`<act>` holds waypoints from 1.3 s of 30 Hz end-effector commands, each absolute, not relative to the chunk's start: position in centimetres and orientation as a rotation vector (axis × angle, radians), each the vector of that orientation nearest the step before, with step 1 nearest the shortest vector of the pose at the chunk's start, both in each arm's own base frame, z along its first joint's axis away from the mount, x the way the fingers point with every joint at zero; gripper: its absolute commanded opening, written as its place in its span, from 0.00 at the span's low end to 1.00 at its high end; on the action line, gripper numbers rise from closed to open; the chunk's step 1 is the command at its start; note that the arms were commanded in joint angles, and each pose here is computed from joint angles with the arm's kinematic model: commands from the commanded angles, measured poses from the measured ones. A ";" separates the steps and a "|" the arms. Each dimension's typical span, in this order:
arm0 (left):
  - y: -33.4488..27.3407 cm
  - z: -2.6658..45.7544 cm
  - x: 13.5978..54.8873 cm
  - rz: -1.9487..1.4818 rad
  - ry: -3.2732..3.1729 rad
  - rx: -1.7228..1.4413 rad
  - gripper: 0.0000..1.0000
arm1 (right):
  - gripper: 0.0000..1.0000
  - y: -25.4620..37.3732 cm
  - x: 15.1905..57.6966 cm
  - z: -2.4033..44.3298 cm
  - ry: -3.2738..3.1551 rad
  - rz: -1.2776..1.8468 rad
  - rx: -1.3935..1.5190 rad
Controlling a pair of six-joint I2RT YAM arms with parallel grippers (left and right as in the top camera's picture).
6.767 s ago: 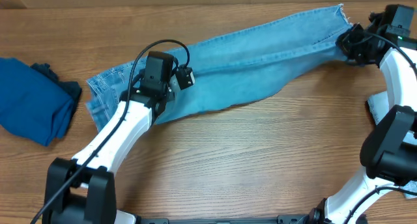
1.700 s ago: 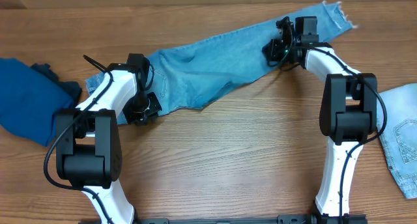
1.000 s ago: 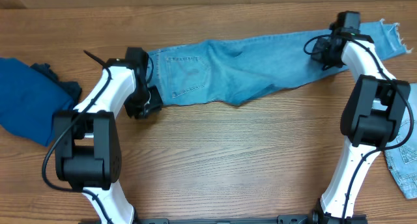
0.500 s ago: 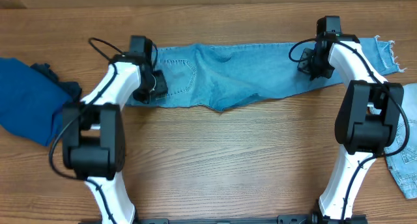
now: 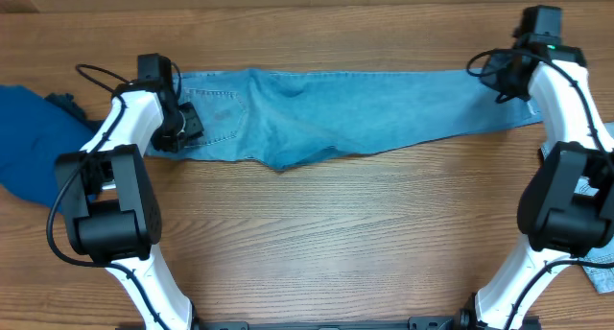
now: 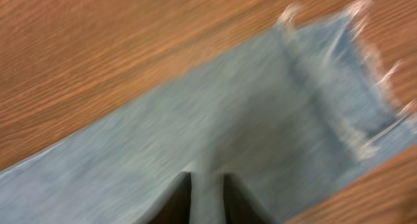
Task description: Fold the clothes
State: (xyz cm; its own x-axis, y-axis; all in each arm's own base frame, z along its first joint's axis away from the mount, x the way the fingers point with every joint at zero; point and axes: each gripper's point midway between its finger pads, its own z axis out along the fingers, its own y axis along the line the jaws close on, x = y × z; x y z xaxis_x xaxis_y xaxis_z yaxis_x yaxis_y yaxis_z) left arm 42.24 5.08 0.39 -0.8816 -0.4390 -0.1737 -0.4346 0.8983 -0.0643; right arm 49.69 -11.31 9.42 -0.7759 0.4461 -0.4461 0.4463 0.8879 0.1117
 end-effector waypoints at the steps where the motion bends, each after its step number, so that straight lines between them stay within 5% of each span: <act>1: 9.1 -3.0 39.8 0.172 2.956 -0.704 0.42 | 0.51 -14.8 49.8 7.6 2.593 -0.001 0.606; 3: 9.7 -2.9 39.6 0.204 2.950 -0.717 0.42 | 0.68 -16.1 49.7 5.7 2.609 0.099 0.554; 10: 9.7 -2.9 39.7 0.201 2.947 -0.718 0.42 | 0.67 -19.5 48.5 1.6 2.614 0.277 0.552; 13: 9.8 -2.9 39.8 0.201 2.944 -0.717 0.42 | 0.61 -19.1 48.5 1.6 2.611 0.313 0.540; 18: 9.8 -2.9 39.9 0.200 2.939 -0.715 0.42 | 0.34 -18.2 48.1 1.5 2.629 0.374 0.544; 25: 9.8 -2.9 40.0 0.200 2.937 -0.716 0.43 | 0.27 -19.3 47.3 1.1 2.653 0.315 0.583; 28: 9.8 -2.9 40.0 0.200 2.937 -0.716 0.43 | 0.04 -20.3 47.1 0.9 2.662 0.239 0.604; 39: 9.8 -2.9 40.0 0.200 2.936 -0.716 0.43 | 0.04 -26.8 45.5 1.0 2.584 -0.027 0.844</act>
